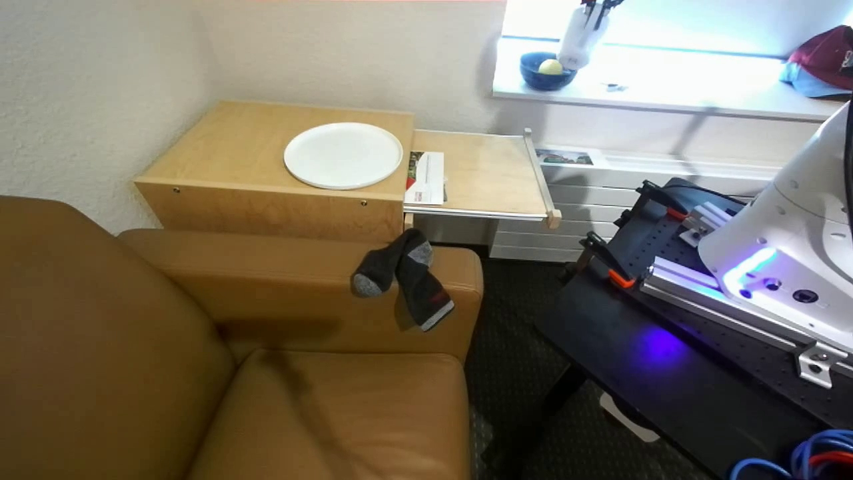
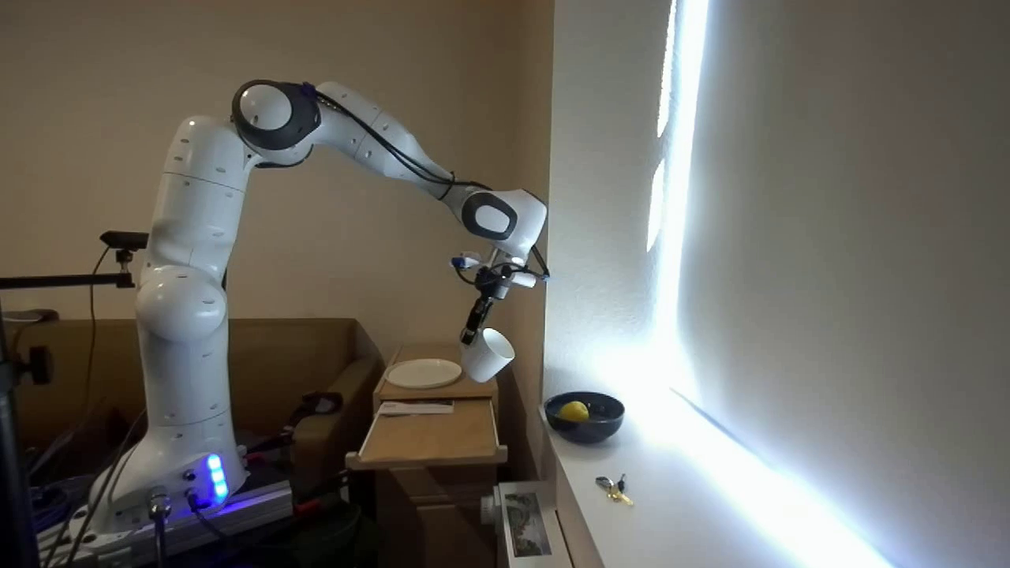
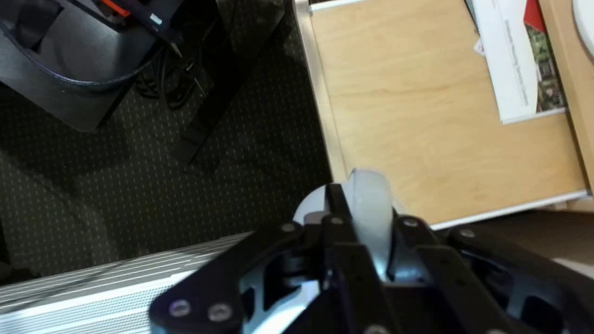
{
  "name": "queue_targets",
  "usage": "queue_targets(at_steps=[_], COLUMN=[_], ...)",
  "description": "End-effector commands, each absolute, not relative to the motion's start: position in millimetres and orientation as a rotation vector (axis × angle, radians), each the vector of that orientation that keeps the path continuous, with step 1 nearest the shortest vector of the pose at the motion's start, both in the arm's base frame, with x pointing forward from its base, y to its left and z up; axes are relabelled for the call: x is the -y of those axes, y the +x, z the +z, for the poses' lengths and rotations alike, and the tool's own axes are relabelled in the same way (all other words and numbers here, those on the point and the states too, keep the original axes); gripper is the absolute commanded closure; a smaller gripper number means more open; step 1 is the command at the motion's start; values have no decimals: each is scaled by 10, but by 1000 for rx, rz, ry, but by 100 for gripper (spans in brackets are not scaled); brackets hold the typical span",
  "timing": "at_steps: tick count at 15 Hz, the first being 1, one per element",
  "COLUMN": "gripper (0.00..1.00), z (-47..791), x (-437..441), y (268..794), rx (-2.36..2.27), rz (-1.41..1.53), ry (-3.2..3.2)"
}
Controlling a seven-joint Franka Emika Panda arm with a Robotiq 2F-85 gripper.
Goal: Pour the content from the mug into the bowl
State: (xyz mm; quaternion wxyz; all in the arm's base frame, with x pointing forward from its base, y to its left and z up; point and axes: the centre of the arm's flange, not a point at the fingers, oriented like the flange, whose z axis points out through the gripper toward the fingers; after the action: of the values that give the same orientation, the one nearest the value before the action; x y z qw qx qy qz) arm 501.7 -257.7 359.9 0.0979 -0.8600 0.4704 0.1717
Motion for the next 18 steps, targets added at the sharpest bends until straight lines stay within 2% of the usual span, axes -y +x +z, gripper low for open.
queue_targets(at_steps=[1, 10, 12, 13, 14, 16, 17, 18], gripper=[96, 96, 96, 96, 85, 85, 96, 96], z=[3485, 3008, 2981, 2938, 2907, 2914, 2811, 2733], x=[1680, -219, -484, -305, -413, -410, -359, -384], y=[4663, 4055, 3856, 4149, 4065, 4077, 4143, 4159], rx=[-1239, -1004, -1046, -1023, -1014, -1016, -1034, -1041], rz=[423, -167, -163, -99, -96, -97, -114, -142], ry=[-2686, -3021, -2945, -2996, -3000, -3000, -3021, -3040])
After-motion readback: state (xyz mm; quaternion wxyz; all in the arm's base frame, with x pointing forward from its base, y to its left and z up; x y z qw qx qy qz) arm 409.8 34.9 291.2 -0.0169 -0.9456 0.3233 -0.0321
